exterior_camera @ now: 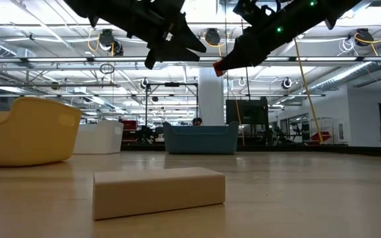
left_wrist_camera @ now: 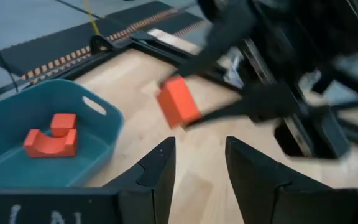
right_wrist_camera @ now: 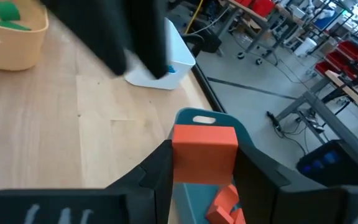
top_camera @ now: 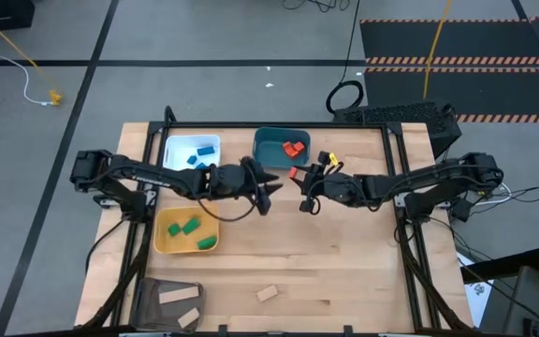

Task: Sort & place blocks by color
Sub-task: Put the orange wooden block into the blue bin

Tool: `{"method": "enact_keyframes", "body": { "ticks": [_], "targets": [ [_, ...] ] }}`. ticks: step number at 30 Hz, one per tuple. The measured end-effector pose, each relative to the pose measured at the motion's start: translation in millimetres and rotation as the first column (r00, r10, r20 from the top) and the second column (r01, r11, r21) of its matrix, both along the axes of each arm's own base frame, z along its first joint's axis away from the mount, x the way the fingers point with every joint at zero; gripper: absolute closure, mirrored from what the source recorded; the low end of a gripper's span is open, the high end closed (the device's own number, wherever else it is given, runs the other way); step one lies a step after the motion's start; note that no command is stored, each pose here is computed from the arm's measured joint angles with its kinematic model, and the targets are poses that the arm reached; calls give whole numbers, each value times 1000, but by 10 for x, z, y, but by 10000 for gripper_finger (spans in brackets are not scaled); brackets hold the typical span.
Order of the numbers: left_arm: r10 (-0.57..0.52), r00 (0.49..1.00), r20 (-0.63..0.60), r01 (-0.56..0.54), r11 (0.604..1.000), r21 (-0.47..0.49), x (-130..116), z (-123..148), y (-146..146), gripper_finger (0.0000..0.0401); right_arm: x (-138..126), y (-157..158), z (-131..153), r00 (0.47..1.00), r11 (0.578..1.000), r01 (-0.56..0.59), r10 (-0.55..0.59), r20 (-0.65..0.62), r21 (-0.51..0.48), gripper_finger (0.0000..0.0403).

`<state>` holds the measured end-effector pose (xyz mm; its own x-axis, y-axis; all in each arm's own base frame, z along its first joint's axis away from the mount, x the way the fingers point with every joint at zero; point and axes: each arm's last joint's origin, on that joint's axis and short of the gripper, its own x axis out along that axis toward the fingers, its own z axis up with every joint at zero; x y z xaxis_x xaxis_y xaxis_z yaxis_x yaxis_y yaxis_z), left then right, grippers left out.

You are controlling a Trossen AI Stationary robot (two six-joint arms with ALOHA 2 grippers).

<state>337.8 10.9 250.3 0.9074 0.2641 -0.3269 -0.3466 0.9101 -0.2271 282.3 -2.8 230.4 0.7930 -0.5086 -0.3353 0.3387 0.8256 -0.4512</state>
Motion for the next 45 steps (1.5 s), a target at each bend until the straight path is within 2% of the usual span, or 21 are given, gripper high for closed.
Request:
{"method": "enact_keyframes", "body": {
  "ticks": [3,9,12,18,23,27,32,35,40,45],
  "targets": [
    [39,999,24,-38,999,-36,1,12,67,269,0,0,0,1000,1000,-8,7,-11,-18,283],
    [41,996,75,-39,999,-28,15,61,89,321,0,0,0,999,997,-31,28,-46,-69,282],
    [42,993,108,-39,999,-29,23,91,89,326,1,-8,3,997,994,-45,38,-65,-102,282],
    [42,994,103,-43,999,12,21,98,142,276,8,-99,24,995,984,-45,30,-91,-173,282],
    [80,989,122,-79,997,-11,15,109,247,218,23,-182,82,997,971,-35,19,-72,-236,282],
    [119,982,148,-115,993,-38,6,127,349,192,40,-220,115,996,954,-65,44,-77,-294,282],
    [144,975,170,-139,989,-40,-2,147,433,189,63,-247,140,981,919,-193,169,-100,-344,282],
    [141,973,182,-138,990,-31,-1,161,437,195,65,-296,162,983,909,-182,157,-96,-374,282],
    [138,974,180,-135,990,-30,1,160,426,201,24,-523,133,990,930,-114,79,-113,-351,282],
    [127,980,151,-123,992,-31,2,132,384,201,-24,-813,41,996,969,-55,38,-76,-241,282]
  ]
}}
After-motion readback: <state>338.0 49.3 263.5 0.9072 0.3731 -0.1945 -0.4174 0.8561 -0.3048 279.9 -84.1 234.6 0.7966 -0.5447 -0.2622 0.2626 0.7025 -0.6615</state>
